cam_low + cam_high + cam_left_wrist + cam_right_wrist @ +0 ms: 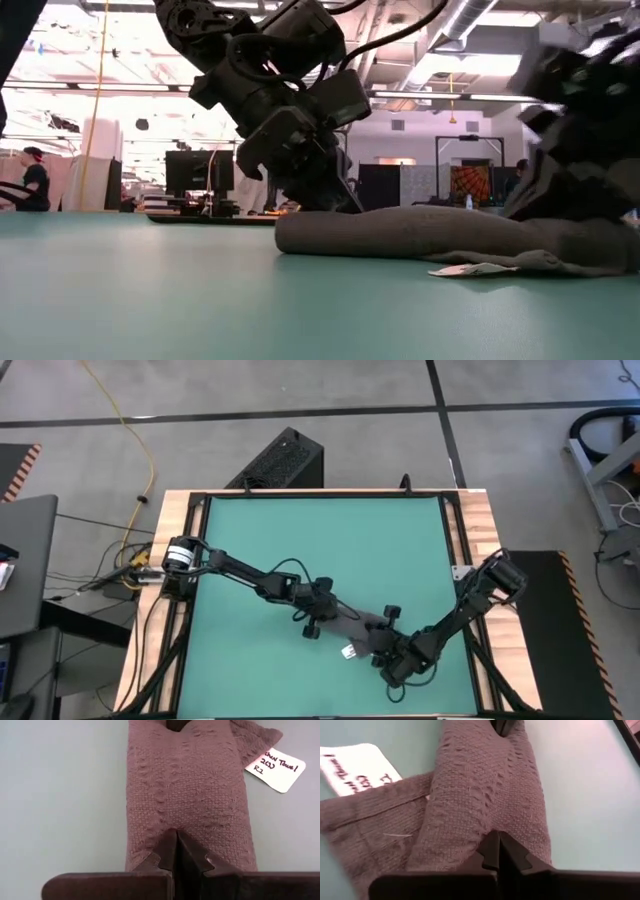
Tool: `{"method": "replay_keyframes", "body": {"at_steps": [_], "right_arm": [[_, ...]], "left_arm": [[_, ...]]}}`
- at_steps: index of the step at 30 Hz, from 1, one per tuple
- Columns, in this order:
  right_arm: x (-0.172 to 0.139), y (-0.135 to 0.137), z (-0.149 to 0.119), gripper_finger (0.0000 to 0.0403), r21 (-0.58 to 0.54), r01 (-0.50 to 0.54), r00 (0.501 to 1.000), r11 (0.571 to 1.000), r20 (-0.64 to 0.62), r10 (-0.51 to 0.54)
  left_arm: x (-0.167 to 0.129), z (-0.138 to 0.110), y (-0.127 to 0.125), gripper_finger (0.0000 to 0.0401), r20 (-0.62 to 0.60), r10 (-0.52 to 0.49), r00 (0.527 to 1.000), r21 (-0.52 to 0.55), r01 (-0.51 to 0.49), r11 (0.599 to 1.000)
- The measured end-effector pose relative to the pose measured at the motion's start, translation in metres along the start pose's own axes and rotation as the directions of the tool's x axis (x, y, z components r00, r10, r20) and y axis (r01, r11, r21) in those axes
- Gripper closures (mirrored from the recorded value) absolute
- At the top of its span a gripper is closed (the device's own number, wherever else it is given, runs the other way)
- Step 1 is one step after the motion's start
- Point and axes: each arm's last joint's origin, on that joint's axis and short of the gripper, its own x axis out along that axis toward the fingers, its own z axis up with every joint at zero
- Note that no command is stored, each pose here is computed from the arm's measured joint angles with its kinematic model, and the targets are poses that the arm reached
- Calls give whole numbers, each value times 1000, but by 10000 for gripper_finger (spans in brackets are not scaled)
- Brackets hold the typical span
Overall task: Roll towel into tight, uniform cylinder
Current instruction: Roll the gray towel
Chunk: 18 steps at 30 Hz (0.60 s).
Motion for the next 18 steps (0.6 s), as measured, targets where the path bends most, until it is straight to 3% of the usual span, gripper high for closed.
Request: {"method": "replay_keyframes", "body": {"at_steps": [4, 8, 14, 18], "right_arm": [[10, -5, 9, 380, -54, 3, 1000, 999, 10, -2], [14, -5, 14, 382, -91, -2, 999, 996, 32, 5], [8, -12, 22, 383, -56, -20, 998, 998, 51, 23], [6, -10, 21, 382, -50, -38, 998, 998, 45, 40]], "left_arm": [[0, -1, -2, 401, -20, 11, 1000, -35, -11, 999], [-8, 2, -8, 401, -25, 48, 999, -4, -49, 999], [-28, 9, -10, 401, -11, 63, 998, 8, -63, 998], [-28, 1, -13, 401, -18, 63, 998, -24, -63, 998]]}}
